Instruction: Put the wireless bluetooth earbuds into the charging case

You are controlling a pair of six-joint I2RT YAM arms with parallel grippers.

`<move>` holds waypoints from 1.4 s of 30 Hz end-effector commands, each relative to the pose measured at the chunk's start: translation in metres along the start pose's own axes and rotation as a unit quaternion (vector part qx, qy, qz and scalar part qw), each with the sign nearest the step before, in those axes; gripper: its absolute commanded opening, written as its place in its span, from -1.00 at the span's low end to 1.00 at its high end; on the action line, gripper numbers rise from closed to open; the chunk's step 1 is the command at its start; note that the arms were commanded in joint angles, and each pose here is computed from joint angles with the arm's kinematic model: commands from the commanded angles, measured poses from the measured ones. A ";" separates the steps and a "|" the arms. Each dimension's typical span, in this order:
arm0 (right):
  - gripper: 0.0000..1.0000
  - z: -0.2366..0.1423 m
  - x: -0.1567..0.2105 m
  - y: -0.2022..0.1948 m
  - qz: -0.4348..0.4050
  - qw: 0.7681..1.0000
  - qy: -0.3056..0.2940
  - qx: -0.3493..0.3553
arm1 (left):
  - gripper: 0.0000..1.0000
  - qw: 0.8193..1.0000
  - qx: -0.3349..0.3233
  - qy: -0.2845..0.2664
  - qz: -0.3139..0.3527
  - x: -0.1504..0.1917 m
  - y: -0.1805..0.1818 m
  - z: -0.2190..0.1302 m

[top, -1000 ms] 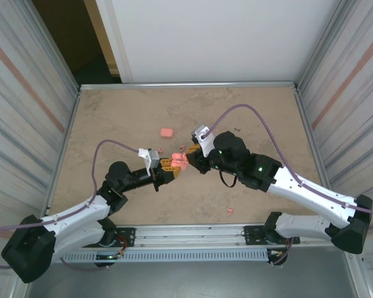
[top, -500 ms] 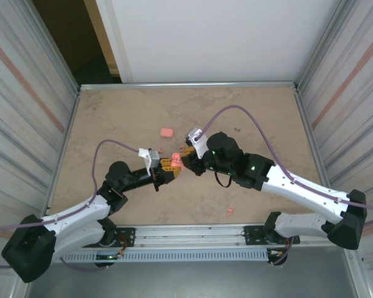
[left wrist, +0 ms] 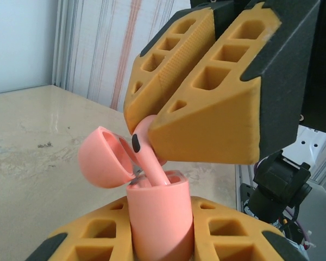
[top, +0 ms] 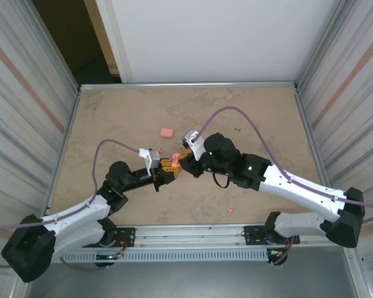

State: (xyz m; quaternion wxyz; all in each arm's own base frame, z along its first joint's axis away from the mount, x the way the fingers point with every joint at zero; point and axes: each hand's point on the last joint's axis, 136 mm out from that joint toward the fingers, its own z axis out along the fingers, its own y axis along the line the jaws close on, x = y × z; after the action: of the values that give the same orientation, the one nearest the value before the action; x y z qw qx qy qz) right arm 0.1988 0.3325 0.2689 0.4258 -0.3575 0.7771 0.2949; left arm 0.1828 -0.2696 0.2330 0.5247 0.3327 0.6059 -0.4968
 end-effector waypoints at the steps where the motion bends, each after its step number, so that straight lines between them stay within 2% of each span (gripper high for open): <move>1: -0.58 -0.003 -0.015 0.014 -0.008 1.000 -0.015 -0.025 | -1.00 0.999 0.014 -0.023 0.023 -0.019 -0.008 0.002; 13: -0.53 -0.004 -0.013 0.019 -0.003 0.999 -0.007 -0.042 | -1.00 0.999 0.017 -0.025 0.026 -0.020 -0.010 0.002; 22: -0.19 -0.020 -0.032 0.015 0.016 0.999 -0.026 -0.040 | -1.00 0.999 0.017 -0.027 0.028 -0.021 -0.010 0.001; 30: -0.13 -0.037 -0.040 0.003 0.035 0.998 -0.042 -0.021 | -1.00 0.999 0.013 -0.028 0.032 -0.021 -0.009 0.001; 36: -0.09 -0.046 -0.035 -0.012 0.061 0.997 -0.041 0.004 | -1.00 0.999 -0.008 -0.032 0.035 -0.021 -0.003 -0.001; 42: -0.08 -0.054 -0.008 -0.039 0.125 0.991 -0.020 0.051 | -1.00 0.998 -0.035 -0.041 0.040 -0.021 0.004 -0.006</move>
State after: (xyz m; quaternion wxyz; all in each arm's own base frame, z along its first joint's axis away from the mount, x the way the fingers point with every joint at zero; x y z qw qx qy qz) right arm 0.2070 0.2924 0.3079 0.4340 -0.2771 0.7935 0.3245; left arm 0.1875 -0.2648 0.2427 0.5528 0.3223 0.5994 -0.4809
